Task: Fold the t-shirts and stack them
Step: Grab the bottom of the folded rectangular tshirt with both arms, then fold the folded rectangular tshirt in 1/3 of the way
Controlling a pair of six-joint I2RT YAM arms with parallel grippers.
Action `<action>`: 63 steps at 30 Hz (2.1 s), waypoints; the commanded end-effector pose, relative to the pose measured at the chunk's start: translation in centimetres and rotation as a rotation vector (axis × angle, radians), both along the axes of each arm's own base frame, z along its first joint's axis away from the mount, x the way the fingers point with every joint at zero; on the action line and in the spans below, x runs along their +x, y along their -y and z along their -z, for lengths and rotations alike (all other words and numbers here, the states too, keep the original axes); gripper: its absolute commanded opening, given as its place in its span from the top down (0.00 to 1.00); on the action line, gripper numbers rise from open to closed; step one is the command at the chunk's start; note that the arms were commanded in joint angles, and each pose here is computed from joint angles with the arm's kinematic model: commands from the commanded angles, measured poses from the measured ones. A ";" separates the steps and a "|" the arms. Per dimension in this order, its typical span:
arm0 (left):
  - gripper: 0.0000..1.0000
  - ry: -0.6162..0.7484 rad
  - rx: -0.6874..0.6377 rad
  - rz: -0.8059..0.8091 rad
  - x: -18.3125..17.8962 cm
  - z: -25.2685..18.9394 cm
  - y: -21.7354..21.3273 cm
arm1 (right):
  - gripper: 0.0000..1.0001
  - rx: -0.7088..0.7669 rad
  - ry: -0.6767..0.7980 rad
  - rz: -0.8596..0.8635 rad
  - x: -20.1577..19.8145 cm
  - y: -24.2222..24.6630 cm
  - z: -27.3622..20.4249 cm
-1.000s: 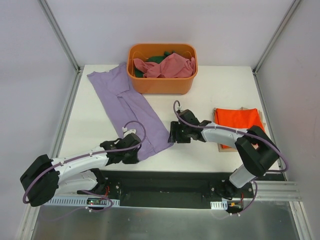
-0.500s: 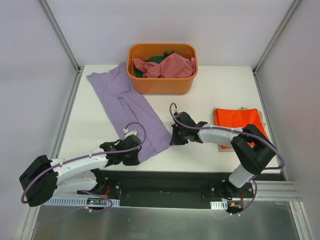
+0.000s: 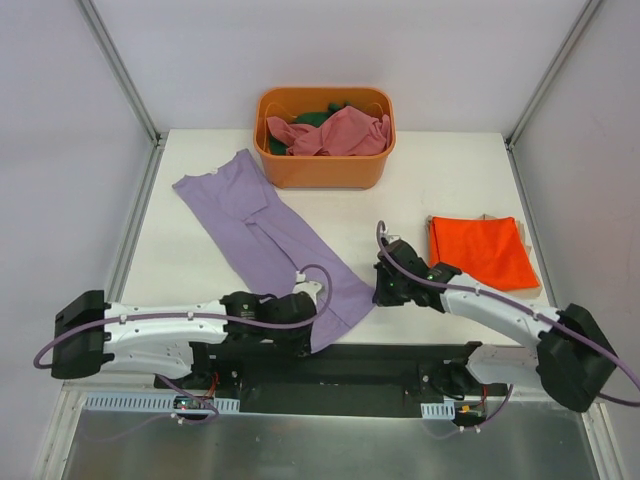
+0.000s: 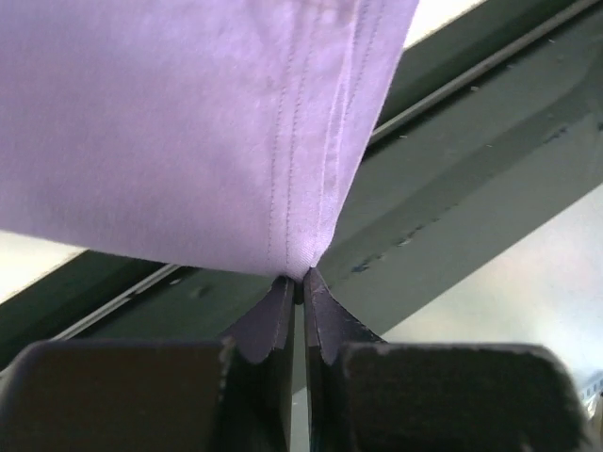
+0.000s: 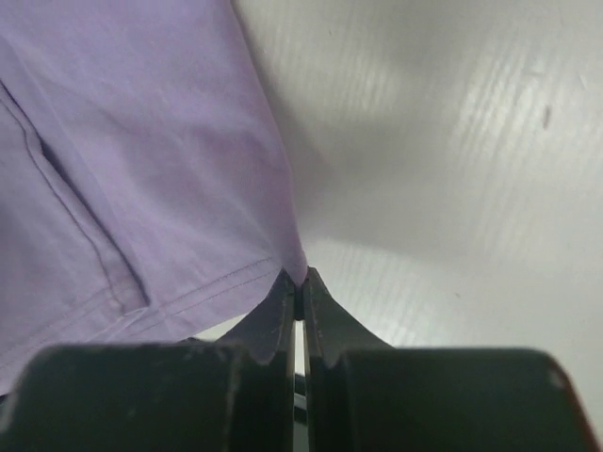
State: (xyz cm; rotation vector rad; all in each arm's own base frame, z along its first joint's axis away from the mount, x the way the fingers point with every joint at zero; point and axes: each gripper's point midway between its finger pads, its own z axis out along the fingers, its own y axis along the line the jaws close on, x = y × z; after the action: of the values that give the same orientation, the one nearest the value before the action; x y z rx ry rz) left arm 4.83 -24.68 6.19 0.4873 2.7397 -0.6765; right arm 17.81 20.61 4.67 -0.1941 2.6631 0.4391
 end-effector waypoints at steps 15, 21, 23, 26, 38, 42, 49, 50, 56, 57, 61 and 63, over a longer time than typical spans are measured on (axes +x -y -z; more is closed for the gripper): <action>1.00 0.131 -0.037 -0.075 2.0 -3.0 1.9 | 1.00 -0.054 0.088 -0.060 0.9 0.8 -4.1; 1.00 0.148 -0.052 -0.275 5.6 -2.8 -2.0 | 1.00 -0.003 0.140 -0.136 4.0 -3.8 -6.8; 1.00 0.172 -0.060 -0.348 7.3 -3.2 -3.4 | 0.99 0.015 0.152 -0.160 5.0 -5.5 -7.4; 1.00 0.232 -0.060 -0.431 9.4 -4.0 -5.3 | 0.99 0.038 0.175 -0.181 7.2 -8.2 -8.4; 1.00 0.306 0.143 -0.774 15.7 -5.2 -13.9 | 1.00 0.020 0.299 -0.174 15.6 -15.2 -10.7; 1.00 0.322 0.192 -0.844 17.5 -5.7 -16.1 | 1.00 0.024 0.333 -0.180 17.5 -17.0 -11.2; 1.00 0.317 0.249 -0.895 19.4 -5.8 -17.6 | 1.00 0.022 0.358 -0.204 20.1 -19.6 -10.6; 1.00 0.316 0.256 -0.896 19.7 -5.7 -17.8 | 1.00 0.020 0.360 -0.202 20.4 -19.8 -10.6; 1.00 0.296 0.266 -0.910 21.0 -5.2 -18.5 | 0.99 0.006 0.375 -0.198 21.4 -20.4 -9.7; 1.00 0.293 0.262 -0.910 21.4 -5.1 -18.5 | 1.00 0.006 0.378 -0.194 21.8 -20.4 -9.6; 1.00 0.263 0.242 -0.896 22.4 -4.4 -18.3 | 1.00 0.026 0.382 -0.197 22.6 -21.2 -8.7; 1.00 0.246 0.253 -0.902 22.7 -3.9 -18.5 | 1.00 0.040 0.404 -0.199 23.2 -21.7 -8.3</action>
State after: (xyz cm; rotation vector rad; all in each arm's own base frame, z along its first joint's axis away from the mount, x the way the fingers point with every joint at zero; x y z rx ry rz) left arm 25.84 -5.89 9.43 -0.6002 2.4423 0.0026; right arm 38.59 40.80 11.07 -0.5048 2.3576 0.4192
